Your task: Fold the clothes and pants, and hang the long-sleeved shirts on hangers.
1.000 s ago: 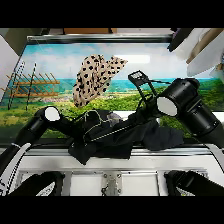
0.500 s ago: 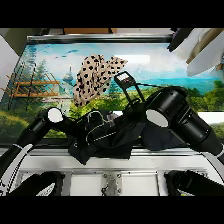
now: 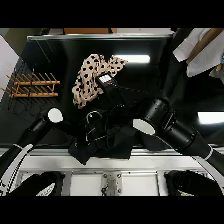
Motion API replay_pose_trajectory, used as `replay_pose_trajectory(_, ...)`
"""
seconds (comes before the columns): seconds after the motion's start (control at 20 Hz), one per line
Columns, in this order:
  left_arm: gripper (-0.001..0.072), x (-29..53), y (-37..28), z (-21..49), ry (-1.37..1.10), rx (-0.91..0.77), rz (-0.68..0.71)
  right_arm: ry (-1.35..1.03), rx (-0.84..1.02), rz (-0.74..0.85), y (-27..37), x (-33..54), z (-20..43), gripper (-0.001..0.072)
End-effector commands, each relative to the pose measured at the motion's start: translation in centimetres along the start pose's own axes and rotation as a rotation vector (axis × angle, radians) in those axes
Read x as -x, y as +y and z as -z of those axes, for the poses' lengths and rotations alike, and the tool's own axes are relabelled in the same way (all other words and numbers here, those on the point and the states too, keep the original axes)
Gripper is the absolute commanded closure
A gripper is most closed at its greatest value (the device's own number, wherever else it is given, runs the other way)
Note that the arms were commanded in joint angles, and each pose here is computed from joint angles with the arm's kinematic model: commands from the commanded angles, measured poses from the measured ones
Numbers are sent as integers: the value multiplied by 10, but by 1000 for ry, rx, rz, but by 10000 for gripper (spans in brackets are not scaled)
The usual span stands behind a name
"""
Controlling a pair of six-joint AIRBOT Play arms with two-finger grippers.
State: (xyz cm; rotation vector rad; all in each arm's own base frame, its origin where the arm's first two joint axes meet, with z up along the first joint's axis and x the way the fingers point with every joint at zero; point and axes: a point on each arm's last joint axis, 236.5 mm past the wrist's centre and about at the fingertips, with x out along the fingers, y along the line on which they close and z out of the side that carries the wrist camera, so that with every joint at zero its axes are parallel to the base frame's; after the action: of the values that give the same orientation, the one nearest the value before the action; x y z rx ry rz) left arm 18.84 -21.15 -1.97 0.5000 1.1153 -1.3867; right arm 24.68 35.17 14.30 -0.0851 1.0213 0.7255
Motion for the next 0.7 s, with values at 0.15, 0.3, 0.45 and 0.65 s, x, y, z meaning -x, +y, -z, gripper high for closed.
replay_pose_trajectory(0.15, 697, 0, 0, -1, -2, 0, -2, -20, -9, -42, 12, -2, -5, 693)
replay_pose_trajectory(0.3, 697, 0, 0, 0, -1, 0, 1, -17, -10, -41, 12, 1, -3, 681)
replay_pose_trajectory(0.45, 697, 0, 0, 0, -1, 0, 1, 23, -10, -25, 8, 3, 7, 245)
replay_pose_trajectory(0.65, 697, 0, 0, 0, -1, 0, 1, 79, -5, 3, -3, 12, 20, 207)
